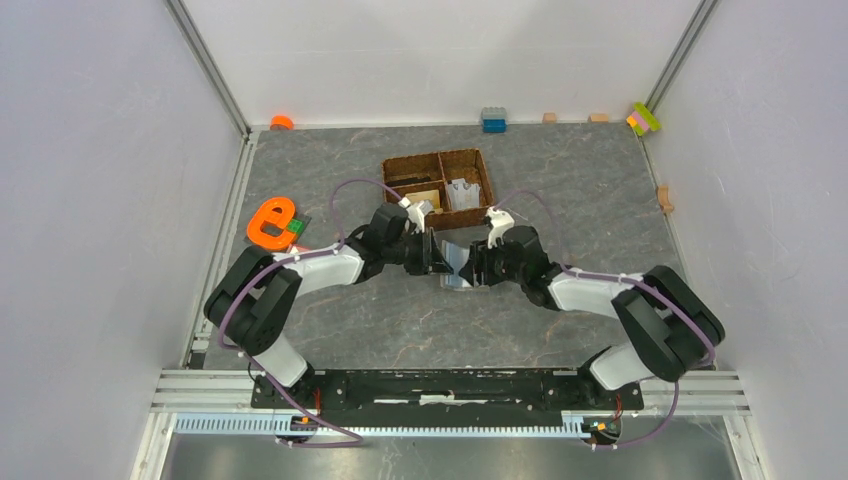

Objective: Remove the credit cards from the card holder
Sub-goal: Remove the credit card from the card holder.

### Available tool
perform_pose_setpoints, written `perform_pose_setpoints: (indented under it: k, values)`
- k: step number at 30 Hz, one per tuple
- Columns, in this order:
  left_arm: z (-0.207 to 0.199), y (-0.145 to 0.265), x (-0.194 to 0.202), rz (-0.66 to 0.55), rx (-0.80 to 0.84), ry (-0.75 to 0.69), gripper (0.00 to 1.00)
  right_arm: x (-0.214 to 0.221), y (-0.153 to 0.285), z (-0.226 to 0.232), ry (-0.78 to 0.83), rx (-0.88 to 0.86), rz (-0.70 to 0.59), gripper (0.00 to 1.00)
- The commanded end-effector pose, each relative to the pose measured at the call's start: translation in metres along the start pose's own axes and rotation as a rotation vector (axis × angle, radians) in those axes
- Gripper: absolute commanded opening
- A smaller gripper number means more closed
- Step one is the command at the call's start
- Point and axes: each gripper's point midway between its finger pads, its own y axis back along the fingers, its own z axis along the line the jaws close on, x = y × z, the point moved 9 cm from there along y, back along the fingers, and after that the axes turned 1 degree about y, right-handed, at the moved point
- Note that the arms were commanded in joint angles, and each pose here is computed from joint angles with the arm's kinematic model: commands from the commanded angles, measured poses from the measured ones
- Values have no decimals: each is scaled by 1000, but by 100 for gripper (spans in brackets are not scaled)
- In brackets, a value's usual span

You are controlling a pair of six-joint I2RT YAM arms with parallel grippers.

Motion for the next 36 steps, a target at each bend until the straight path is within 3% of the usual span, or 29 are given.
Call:
perform_pose_setpoints:
  k: [1, 6, 10, 15, 19, 23, 25, 29, 33, 36]
  values:
    - [-18, 10, -19, -88, 83, -5, 2, -16, 18, 15, -17, -159, -158, 64]
    - [-17, 10, -19, -88, 92, -2, 2, -16, 20, 24, -7, -272, -183, 78]
    - [-16, 7, -18, -74, 93, 8, 2, -14, 19, 26, -7, -304, -171, 84]
    - [-18, 5, -17, -63, 142, 19, 2, -11, 11, 25, -25, -293, -124, 82]
    - [-18, 5, -18, -68, 135, 20, 2, -9, 5, 21, -36, -254, -90, 66]
    - [-14, 4, -17, -66, 99, 30, 2, -9, 4, 20, -39, -252, -90, 62]
    - [-11, 3, -18, -64, 78, 37, 2, -9, 5, 21, -38, -259, -98, 63]
    - [-4, -1, -17, -50, 38, 51, 2, -10, 8, 21, -37, -253, -119, 79]
    - [2, -6, -16, -32, 8, 63, 2, -11, 12, 20, -40, -233, -139, 81]
    - [3, -7, -17, -32, 3, 66, 2, -10, 10, 17, -48, -207, -130, 75]
